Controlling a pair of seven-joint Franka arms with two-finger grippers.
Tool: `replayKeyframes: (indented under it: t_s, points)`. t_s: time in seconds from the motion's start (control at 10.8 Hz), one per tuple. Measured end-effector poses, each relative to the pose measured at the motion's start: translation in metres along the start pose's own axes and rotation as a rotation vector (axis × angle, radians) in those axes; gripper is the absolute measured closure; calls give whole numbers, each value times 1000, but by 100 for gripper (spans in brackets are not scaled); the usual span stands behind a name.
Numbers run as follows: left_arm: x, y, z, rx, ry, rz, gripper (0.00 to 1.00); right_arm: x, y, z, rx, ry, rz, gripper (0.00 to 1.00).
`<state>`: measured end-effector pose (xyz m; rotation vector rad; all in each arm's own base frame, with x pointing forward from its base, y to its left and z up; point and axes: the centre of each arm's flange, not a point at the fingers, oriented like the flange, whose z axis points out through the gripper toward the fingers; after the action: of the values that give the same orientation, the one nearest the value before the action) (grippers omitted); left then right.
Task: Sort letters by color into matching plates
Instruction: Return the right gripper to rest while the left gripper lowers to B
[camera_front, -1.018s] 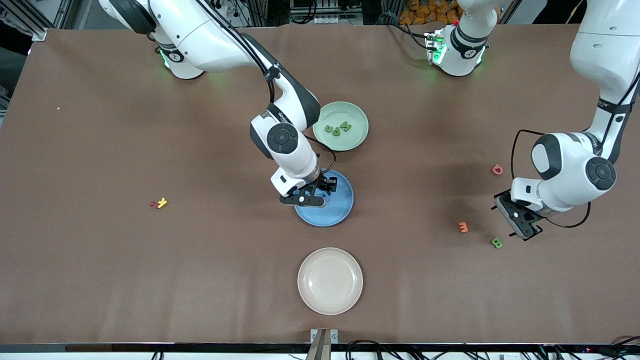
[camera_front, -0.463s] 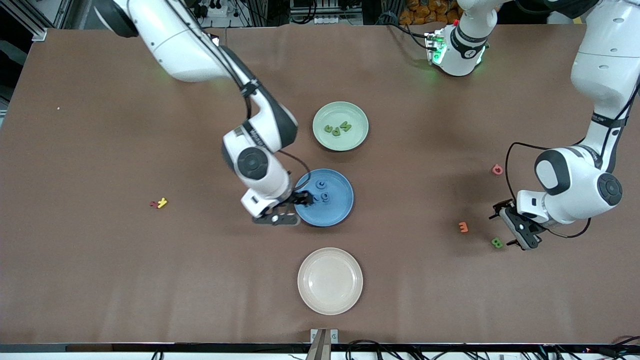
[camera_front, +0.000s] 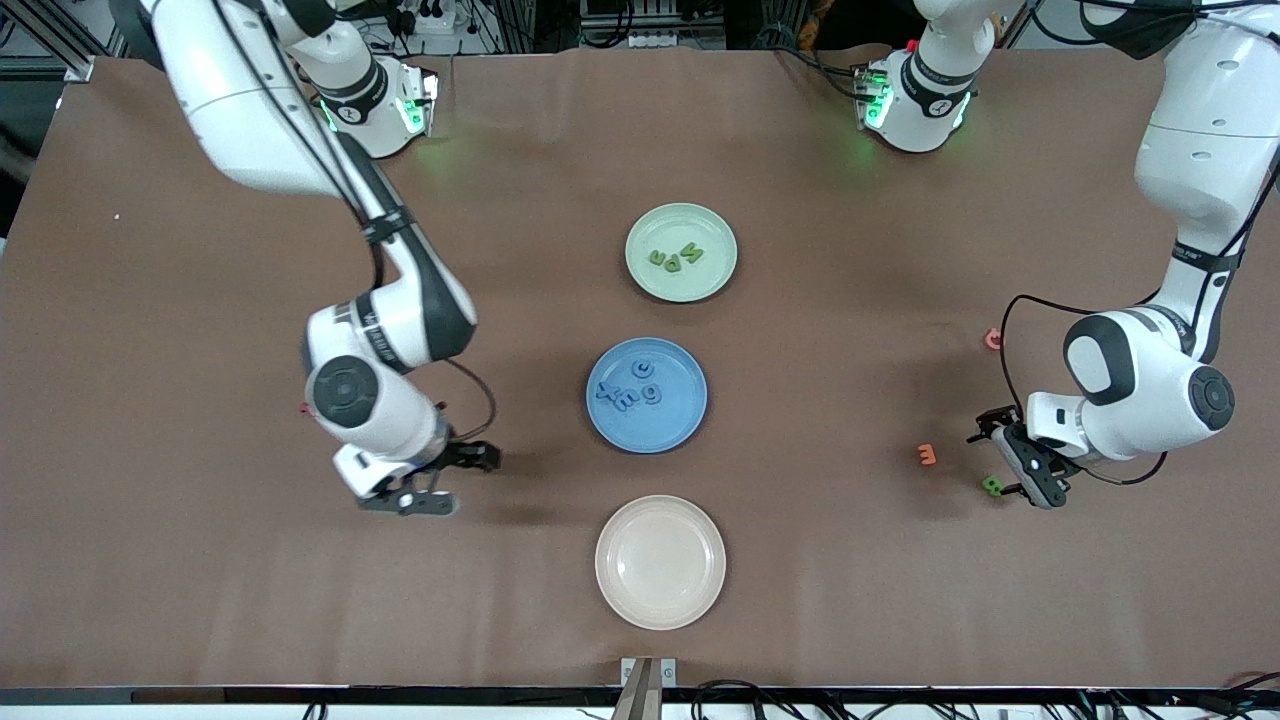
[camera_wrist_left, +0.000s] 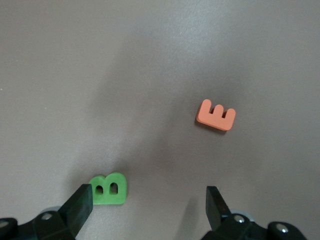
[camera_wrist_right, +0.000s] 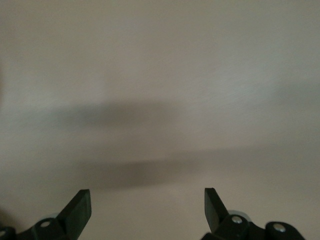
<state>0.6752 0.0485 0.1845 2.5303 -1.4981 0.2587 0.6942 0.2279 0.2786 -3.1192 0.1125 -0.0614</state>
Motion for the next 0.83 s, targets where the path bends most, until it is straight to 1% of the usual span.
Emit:
replayKeyframes:
  t_s: [0.28, 0.37, 0.46, 0.65, 0.74, 0.83]
  points:
    - [3, -1, 5, -1, -6, 15, 0, 33, 112, -25, -33, 10, -65, 0]
    - [3, -2, 4, 6, -24, 42, 0, 39, 152, -36, -49, 17, -90, 0]
    - [3, -4, 4, 9, -41, 59, 0, 42, 189, -49, -58, 28, -104, 0]
    - [3, -9, 3, 8, -56, 77, 0, 43, 251, -74, -71, 30, -132, 0]
    - [5, -10, 3, 8, -60, 85, 0, 39, 276, -85, -76, 23, -128, 0]
    - [9, -10, 4, 11, -62, 93, 2, 33, 295, -94, -83, 15, -114, 0]
